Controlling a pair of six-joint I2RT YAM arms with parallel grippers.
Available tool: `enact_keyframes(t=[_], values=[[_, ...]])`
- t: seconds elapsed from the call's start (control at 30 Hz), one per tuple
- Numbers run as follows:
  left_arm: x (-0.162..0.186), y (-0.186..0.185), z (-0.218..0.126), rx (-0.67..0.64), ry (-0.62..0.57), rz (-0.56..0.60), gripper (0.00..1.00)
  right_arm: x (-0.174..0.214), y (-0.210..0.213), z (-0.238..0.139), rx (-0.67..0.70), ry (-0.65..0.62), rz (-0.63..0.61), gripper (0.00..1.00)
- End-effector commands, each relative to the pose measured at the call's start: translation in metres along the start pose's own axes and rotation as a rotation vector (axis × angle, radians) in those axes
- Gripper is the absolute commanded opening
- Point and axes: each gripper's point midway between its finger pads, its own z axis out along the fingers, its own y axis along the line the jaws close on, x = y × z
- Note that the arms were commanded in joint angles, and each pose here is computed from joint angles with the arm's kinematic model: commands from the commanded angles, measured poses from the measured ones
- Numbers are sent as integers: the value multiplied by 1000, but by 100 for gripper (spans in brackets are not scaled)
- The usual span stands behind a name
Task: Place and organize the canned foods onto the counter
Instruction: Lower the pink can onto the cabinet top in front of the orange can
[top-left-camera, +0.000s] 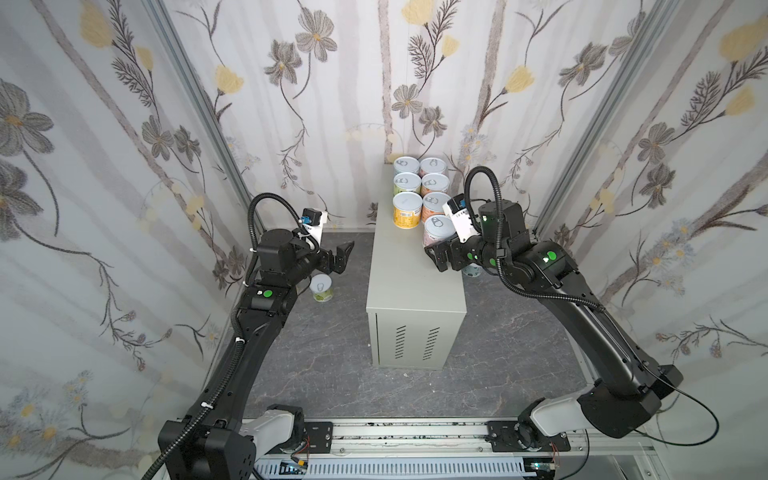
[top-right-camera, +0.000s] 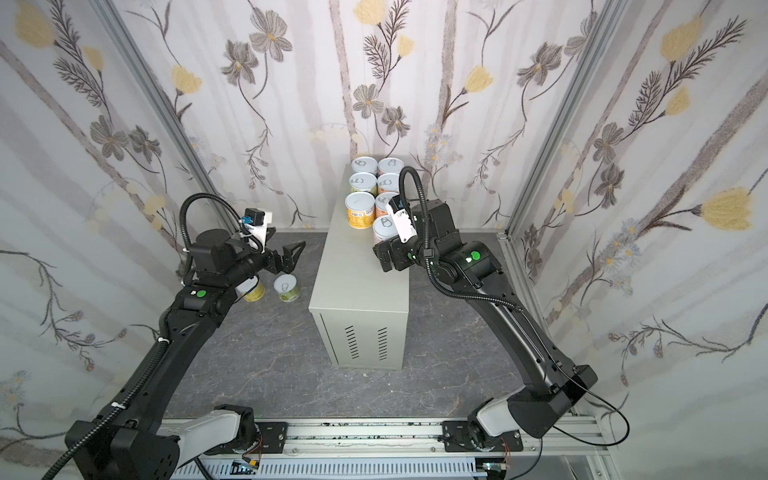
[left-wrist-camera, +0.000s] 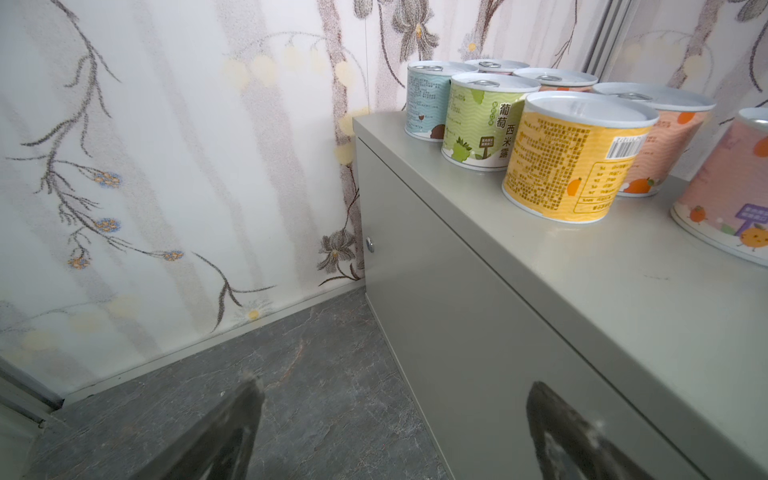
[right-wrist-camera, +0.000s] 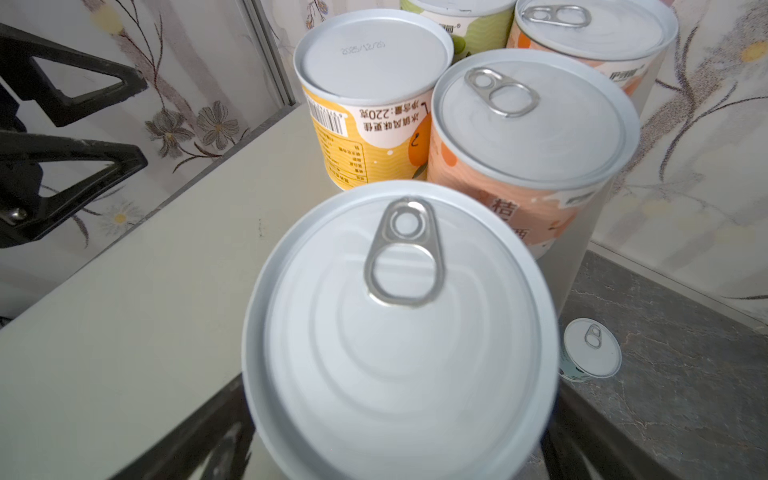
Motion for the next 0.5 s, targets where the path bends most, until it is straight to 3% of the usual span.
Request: enact_keyframes(t=[0.0,0.13,0.23,0.47], values=[[-10,0,3,9,-28,29,100,-20,8,-7,-39,-135,-20,99],[-6,3,10,9,-6,28,100,-15,7,-8,-37,-178,-23,97],[-6,3,12,13,-4,25,100,-16,8,-10,-42,-207,-21,89],[-3,4,15,15,6,26,100,-12,6,0,-35,-186,-14,83]])
